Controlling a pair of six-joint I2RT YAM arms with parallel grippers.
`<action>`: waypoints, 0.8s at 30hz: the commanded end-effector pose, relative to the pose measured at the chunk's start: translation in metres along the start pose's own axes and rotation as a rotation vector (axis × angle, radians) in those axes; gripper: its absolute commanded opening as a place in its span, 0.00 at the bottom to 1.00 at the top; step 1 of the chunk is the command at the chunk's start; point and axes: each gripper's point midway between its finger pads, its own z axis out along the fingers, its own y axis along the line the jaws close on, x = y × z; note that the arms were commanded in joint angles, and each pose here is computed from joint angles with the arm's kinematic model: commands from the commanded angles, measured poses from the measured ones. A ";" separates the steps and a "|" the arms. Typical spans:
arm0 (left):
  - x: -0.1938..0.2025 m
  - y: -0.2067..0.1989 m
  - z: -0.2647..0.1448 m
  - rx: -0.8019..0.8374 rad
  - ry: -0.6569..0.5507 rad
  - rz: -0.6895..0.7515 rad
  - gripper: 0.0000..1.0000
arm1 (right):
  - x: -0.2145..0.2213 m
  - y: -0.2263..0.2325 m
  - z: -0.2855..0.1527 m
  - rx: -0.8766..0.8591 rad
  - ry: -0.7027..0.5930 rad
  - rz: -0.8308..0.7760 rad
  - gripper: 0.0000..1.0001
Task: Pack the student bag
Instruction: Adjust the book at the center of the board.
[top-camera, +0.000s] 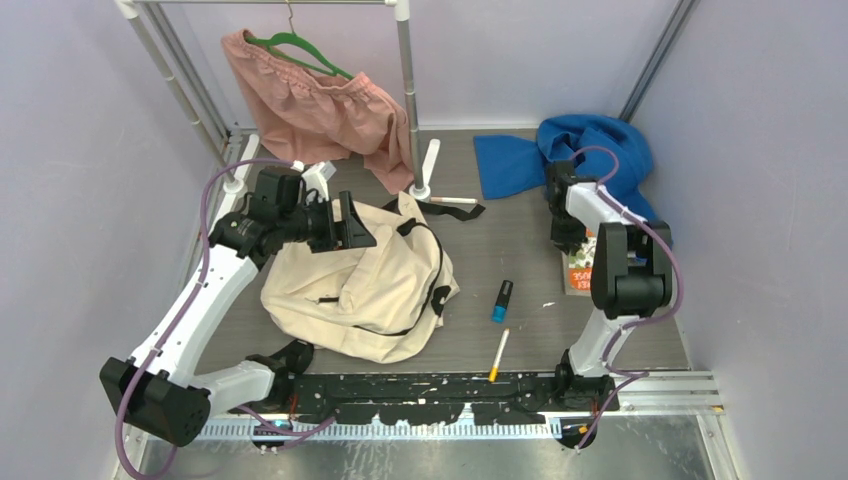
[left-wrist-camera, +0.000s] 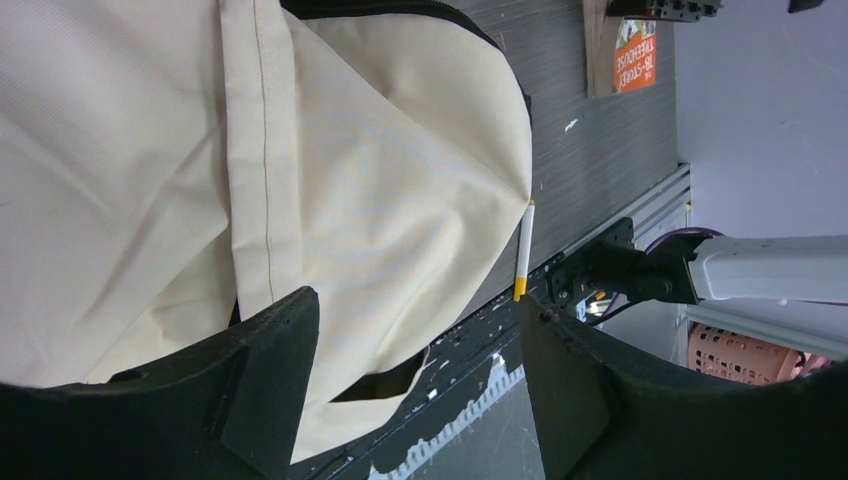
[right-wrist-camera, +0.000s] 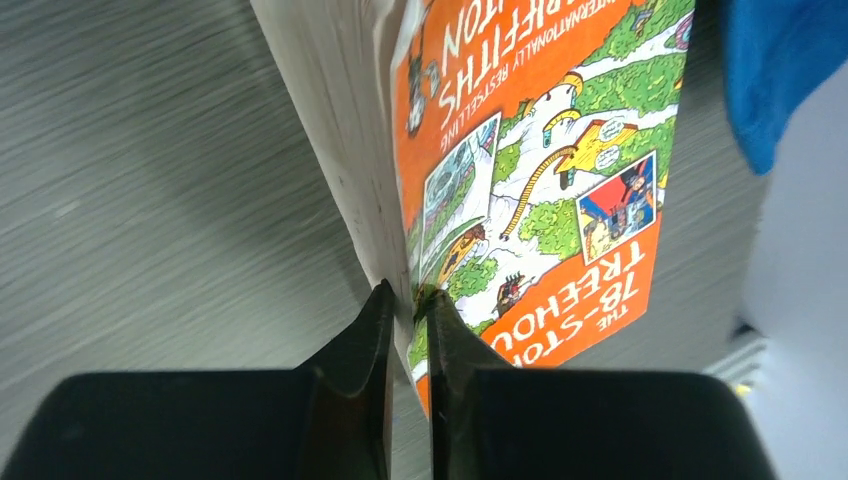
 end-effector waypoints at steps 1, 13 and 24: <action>-0.011 -0.011 -0.006 0.040 -0.049 0.026 0.73 | -0.009 0.039 -0.061 -0.271 -0.100 0.198 0.01; -0.008 -0.016 -0.007 0.058 -0.047 0.024 0.72 | -0.060 0.097 -0.130 -0.683 -0.105 0.688 0.01; -0.004 -0.016 -0.012 0.041 -0.041 0.021 0.73 | -0.105 0.153 -0.143 -0.968 -0.082 0.820 0.42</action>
